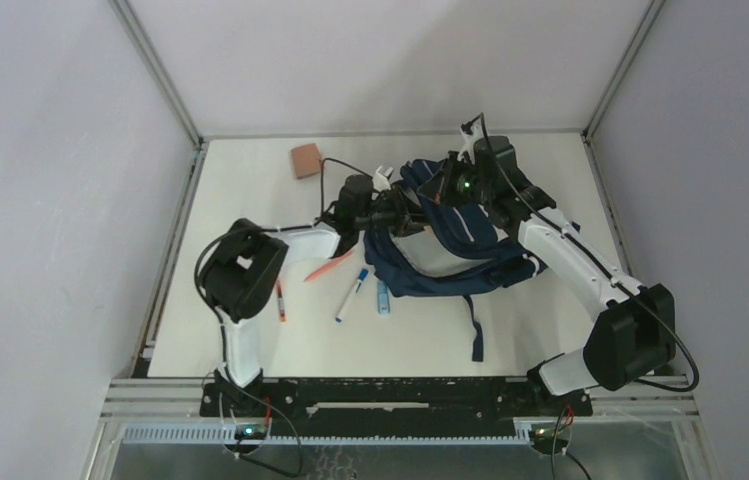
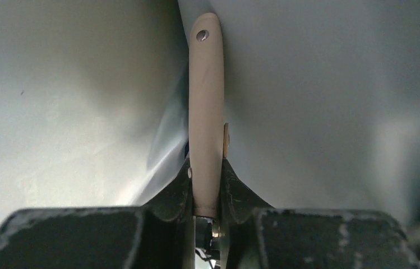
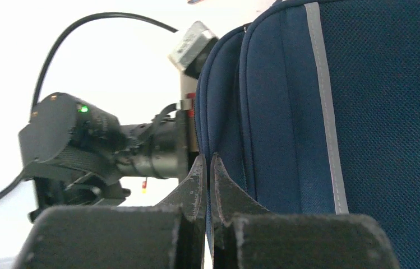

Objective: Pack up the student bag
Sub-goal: Place the personal item in the student bag.

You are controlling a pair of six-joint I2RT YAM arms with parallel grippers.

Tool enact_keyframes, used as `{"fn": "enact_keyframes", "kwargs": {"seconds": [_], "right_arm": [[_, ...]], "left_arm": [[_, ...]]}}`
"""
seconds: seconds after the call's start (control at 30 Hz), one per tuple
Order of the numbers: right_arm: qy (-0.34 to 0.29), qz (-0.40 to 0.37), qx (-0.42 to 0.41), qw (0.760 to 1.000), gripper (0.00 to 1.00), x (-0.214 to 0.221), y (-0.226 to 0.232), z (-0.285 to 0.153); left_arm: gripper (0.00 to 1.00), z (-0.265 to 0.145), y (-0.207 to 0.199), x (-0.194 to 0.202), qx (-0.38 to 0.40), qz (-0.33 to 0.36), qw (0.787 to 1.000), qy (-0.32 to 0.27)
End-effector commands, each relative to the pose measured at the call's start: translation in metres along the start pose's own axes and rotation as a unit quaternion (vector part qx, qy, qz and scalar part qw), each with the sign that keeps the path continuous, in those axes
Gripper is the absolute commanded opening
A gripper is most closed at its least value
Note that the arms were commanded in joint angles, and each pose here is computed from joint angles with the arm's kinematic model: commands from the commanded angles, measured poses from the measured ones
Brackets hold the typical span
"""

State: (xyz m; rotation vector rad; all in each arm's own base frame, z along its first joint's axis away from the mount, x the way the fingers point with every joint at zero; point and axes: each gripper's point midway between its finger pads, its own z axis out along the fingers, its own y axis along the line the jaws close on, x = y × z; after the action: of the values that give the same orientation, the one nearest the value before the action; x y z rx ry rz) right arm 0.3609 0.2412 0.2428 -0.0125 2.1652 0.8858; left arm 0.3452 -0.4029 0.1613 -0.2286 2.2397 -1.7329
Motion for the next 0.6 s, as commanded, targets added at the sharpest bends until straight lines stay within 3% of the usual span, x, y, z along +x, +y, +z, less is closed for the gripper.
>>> {"fn": "enact_keyframes", "kwargs": {"seconds": [0.0, 0.17, 0.2, 0.27, 0.37, 0.4, 0.57], "right_arm": [[-0.042, 0.001, -0.129, 0.991, 0.00, -0.028, 0.067, -0.030], [-0.043, 0.005, -0.140, 0.989, 0.00, -0.029, 0.073, -0.032], [-0.043, 0.007, -0.138, 0.989, 0.00, -0.029, 0.072, -0.032], [-0.042, 0.009, -0.134, 0.990, 0.00, -0.029, 0.070, -0.031], [-0.042, 0.012, -0.131, 0.990, 0.00, -0.029, 0.068, -0.033], [-0.042, 0.013, -0.130, 0.991, 0.00, -0.030, 0.067, -0.033], [-0.043, 0.014, -0.130, 0.990, 0.00, -0.030, 0.067, -0.033]], "left_arm": [[0.00, 0.017, -0.066, -0.007, 0.093, 0.025, 0.995, -0.007], [0.01, 0.046, -0.052, -0.010, 0.059, 0.017, 0.998, -0.015], [0.10, 0.050, -0.046, -0.012, 0.046, 0.016, 0.999, -0.016], [0.39, 0.056, -0.037, -0.012, 0.022, 0.018, 0.999, -0.015], [0.61, 0.051, -0.028, -0.012, -0.015, 0.035, 0.999, -0.018], [0.66, 0.047, -0.028, -0.012, -0.027, 0.048, 0.998, -0.020], [0.68, 0.028, -0.016, -0.007, -0.085, 0.088, 0.992, -0.017]]}}
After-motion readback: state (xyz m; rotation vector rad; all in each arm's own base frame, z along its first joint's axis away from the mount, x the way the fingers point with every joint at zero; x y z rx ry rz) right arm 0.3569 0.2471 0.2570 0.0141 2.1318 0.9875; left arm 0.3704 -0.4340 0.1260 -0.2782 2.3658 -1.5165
